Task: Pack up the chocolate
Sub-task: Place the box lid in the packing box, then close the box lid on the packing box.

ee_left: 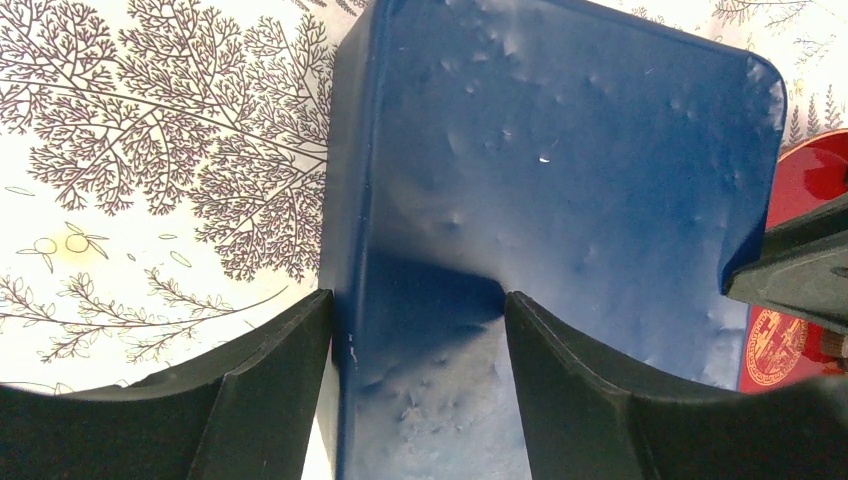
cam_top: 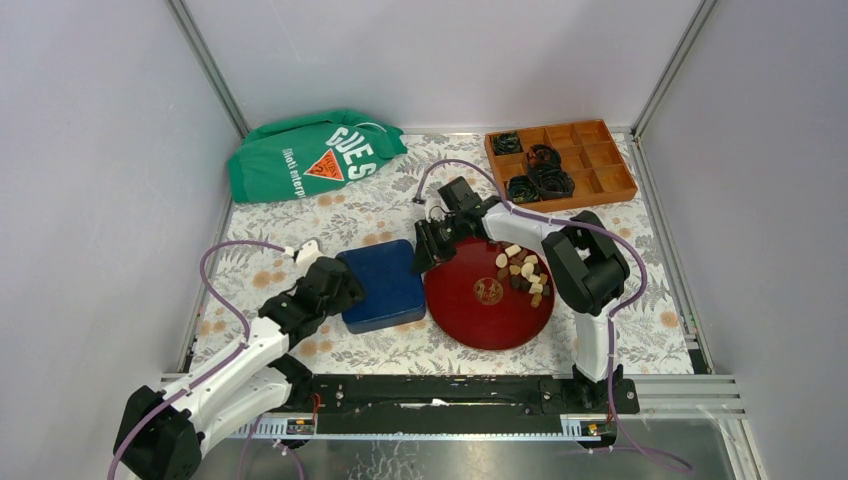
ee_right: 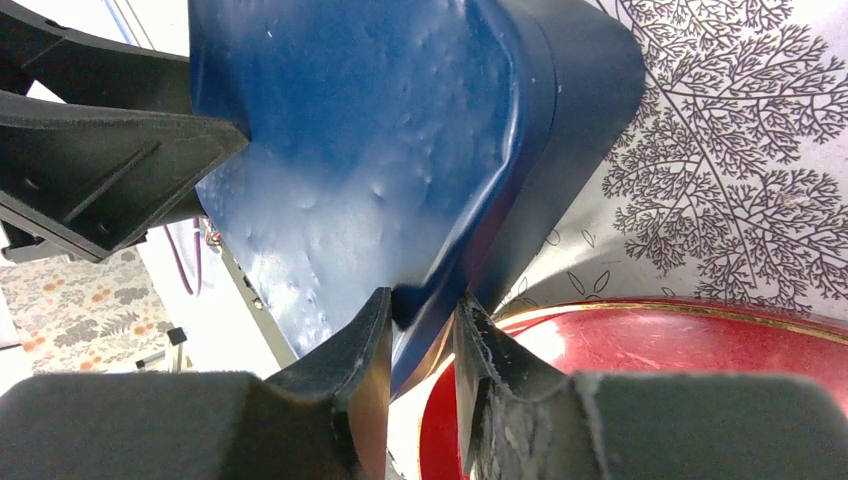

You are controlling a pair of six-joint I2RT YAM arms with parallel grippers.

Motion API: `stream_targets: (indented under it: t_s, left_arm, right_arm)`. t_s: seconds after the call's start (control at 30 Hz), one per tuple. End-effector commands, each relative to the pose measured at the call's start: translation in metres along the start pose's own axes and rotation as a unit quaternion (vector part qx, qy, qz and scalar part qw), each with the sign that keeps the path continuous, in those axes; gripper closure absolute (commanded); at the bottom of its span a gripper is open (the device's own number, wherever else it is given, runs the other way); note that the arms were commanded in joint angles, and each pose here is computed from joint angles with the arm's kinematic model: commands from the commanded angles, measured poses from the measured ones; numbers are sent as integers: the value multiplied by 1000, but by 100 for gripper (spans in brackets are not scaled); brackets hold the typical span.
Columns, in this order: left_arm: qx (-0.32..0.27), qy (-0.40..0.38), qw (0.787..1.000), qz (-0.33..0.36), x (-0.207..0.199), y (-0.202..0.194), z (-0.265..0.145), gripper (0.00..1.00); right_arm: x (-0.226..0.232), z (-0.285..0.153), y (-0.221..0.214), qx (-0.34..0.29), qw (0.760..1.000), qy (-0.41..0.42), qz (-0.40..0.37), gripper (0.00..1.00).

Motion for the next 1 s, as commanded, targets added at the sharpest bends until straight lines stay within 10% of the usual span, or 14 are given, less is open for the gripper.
stream_targets:
  t_s: [0.0,0.47,0.73,0.97]
  left_arm:
    - [-9,-17,1000,-10,-6,4,3,30]
    - [-4,-8,1000,-6,-5,3,5,30]
    - [-1,-13,1000,-4,-6,2,6,30]
    - [-4,-19,1000,-5,-7,3,5,30]
  right_arm:
    - [-5,0,0,7,999,-27,-35,71]
    - [41,-71,30,-73,963,-79,-248,46]
    - [93,-59,-13,1,903,-18,-430,77]
    - [29,-15,-40,107,923,-92,-359,91]
Point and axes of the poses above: each gripper's point midway between its finger pads, its own z axis out along the fingers, its own x axis along the line the jaws close on, y = z × x, the point moved 6 cm from there along -z, back along the fingers, and after that the axes turned 15 degrees about z, right-handed, at the moved point
